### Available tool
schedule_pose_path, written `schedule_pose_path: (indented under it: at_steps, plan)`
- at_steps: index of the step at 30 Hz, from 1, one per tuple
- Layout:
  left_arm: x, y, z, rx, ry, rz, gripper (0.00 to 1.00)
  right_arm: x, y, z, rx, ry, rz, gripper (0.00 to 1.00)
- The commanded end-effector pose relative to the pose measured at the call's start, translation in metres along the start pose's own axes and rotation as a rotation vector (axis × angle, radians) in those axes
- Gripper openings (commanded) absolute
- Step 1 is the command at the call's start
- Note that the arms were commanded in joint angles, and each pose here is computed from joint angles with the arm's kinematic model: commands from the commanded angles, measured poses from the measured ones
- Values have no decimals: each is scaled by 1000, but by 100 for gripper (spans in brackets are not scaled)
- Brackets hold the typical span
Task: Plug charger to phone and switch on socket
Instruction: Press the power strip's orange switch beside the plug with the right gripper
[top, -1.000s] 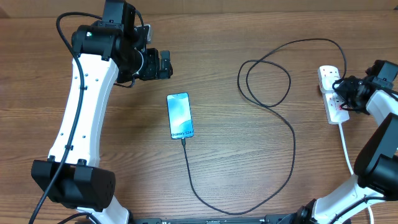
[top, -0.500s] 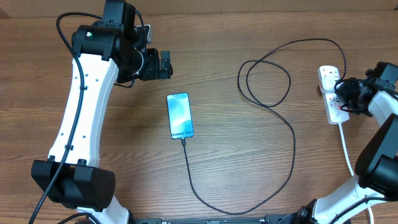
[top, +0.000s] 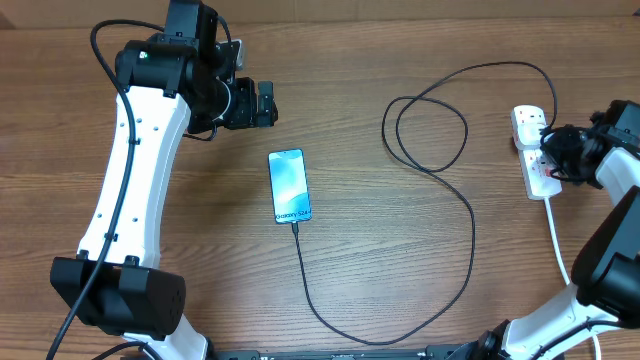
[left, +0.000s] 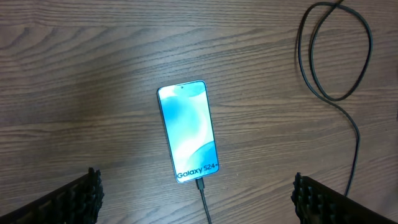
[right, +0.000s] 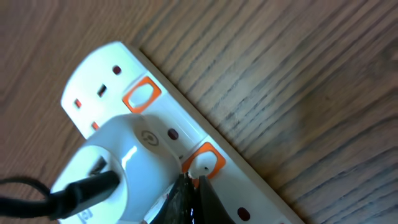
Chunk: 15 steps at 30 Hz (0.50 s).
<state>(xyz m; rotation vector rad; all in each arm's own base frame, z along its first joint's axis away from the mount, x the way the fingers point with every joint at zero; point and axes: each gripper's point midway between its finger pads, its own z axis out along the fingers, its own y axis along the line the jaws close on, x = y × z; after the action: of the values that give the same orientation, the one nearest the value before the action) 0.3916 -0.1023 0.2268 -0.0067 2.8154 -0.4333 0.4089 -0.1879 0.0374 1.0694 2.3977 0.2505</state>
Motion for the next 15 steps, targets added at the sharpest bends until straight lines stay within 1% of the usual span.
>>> schedule_pose_path:
  at_steps: [1,10,15]
  plan:
    - [-2,-4,-2,14,-8,30,100,-25,8,-20,-16,-84,-20,4]
    - [-2,-4,-2,15,-10,31,100,-34,7,-18,-5,-125,-21,4]
    - [-4,-4,-2,15,-14,32,100,-23,0,-2,9,-79,-12,4]
